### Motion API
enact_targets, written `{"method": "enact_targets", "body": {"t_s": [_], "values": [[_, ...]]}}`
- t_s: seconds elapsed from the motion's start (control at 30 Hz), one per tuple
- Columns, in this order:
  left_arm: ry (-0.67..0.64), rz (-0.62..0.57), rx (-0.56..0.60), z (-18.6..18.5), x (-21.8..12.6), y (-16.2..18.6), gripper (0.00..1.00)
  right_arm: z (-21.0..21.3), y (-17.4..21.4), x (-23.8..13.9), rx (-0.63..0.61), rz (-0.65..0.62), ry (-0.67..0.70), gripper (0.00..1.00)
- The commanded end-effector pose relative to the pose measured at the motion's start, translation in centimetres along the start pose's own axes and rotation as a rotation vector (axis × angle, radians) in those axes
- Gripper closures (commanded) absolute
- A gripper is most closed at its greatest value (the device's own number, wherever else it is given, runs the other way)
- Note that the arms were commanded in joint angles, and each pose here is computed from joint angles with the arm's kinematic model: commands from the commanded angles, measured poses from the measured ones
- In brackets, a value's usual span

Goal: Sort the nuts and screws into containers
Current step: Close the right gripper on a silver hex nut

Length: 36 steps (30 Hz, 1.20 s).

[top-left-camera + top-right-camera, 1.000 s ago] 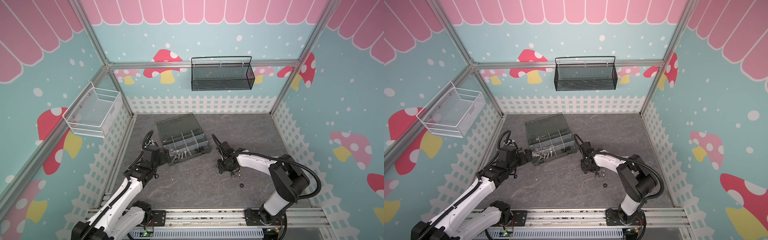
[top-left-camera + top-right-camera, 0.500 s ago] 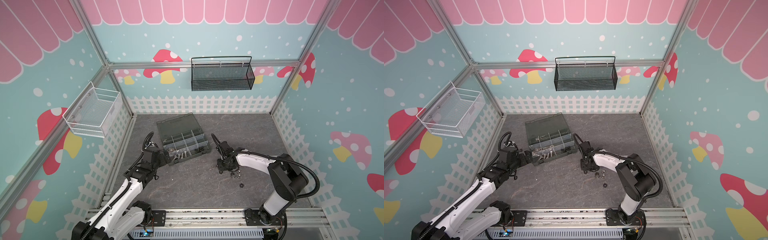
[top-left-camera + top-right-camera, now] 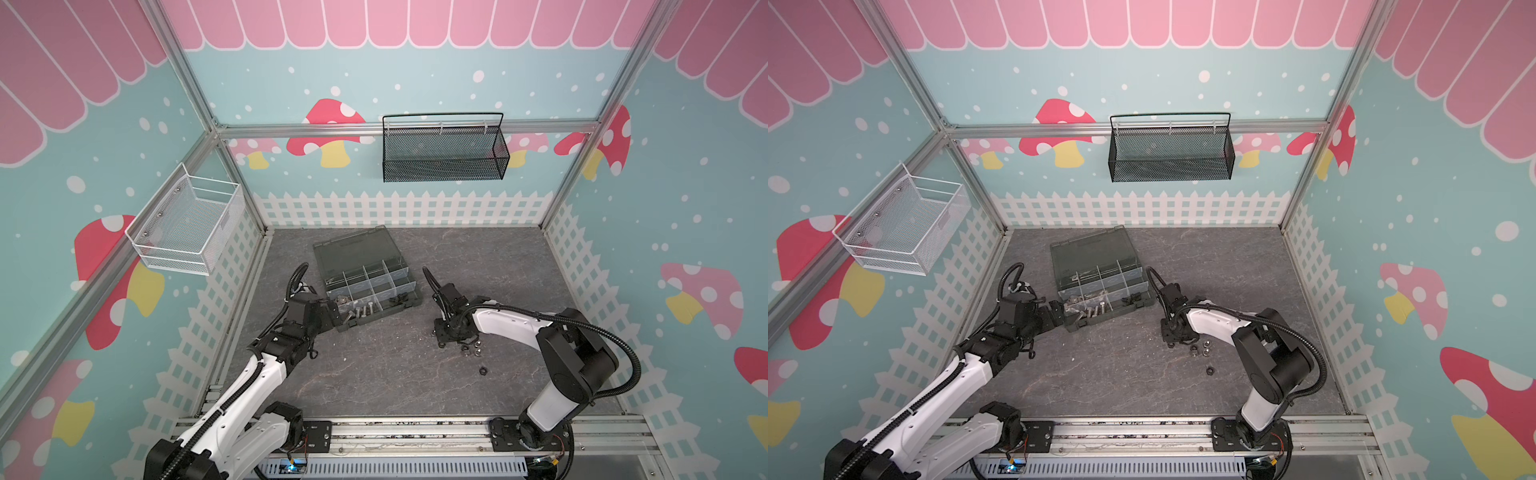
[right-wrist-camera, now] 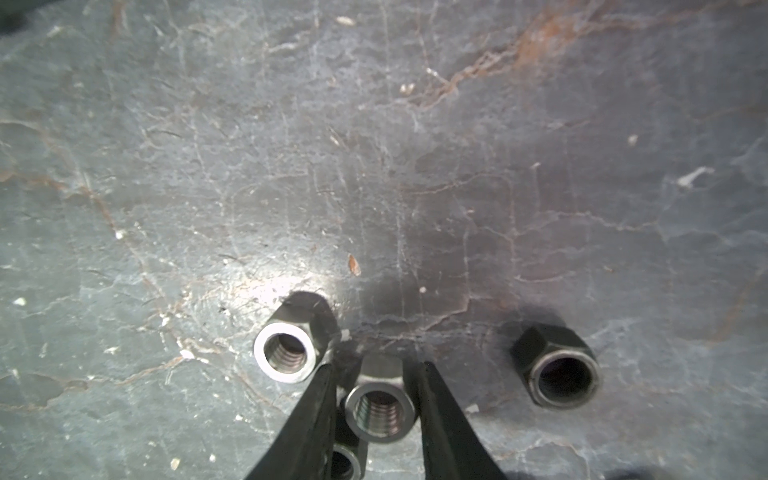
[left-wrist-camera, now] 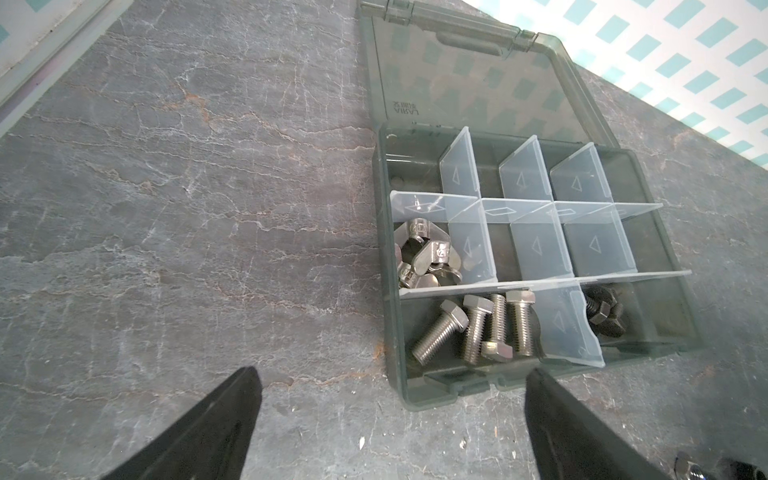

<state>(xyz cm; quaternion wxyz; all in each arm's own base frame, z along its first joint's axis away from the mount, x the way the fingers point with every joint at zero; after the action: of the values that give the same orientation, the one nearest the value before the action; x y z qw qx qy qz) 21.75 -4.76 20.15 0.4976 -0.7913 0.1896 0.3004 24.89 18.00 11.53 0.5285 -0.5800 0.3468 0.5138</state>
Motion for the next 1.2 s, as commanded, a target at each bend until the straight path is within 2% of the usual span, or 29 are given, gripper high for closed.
{"method": "enact_targets", "body": {"t_s": [0.0, 0.17, 0.27, 0.43, 0.77, 1.17], "values": [[0.008, -0.024, -0.029, -0.5, -0.2, -0.9, 0.00, 0.0, 2.6, 1.0, -0.034, 0.139, 0.002, 0.64], [-0.007, -0.022, -0.031, -0.4, 0.1, -0.9, 0.00, 0.2, 2.9, 1.1, -0.042, 0.151, -0.008, 0.64], [0.000, -0.011, -0.036, -0.5, 0.2, -0.8, 0.00, 0.2, 3.1, 1.1, -0.048, 0.155, -0.006, 0.57], [0.008, -0.014, -0.045, -0.5, 0.0, -0.9, 0.00, 0.1, 3.3, 1.5, -0.052, 0.164, 0.013, 0.58], [0.021, -0.020, -0.049, -0.6, -0.4, -1.0, 0.01, 0.2, 3.0, 2.4, -0.074, 0.172, 0.072, 0.68], [0.024, -0.016, -0.040, -0.6, -0.5, -1.0, 0.00, 0.1, 2.4, 0.8, -0.051, 0.099, 0.091, 0.89]]}}
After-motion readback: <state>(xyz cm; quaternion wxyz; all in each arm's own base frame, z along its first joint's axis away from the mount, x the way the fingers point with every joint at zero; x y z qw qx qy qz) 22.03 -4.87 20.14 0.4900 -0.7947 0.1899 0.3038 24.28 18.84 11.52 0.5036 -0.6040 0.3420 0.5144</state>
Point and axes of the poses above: each gripper's point midway between its finger pads, its own x axis out along the fingers, its own z axis along the line the jaws close on, y = z × x, the point moved 10 cm from there along -x, back along the fingers, and after that the axes turned 3 degrees about -x, right-handed, at the moved point
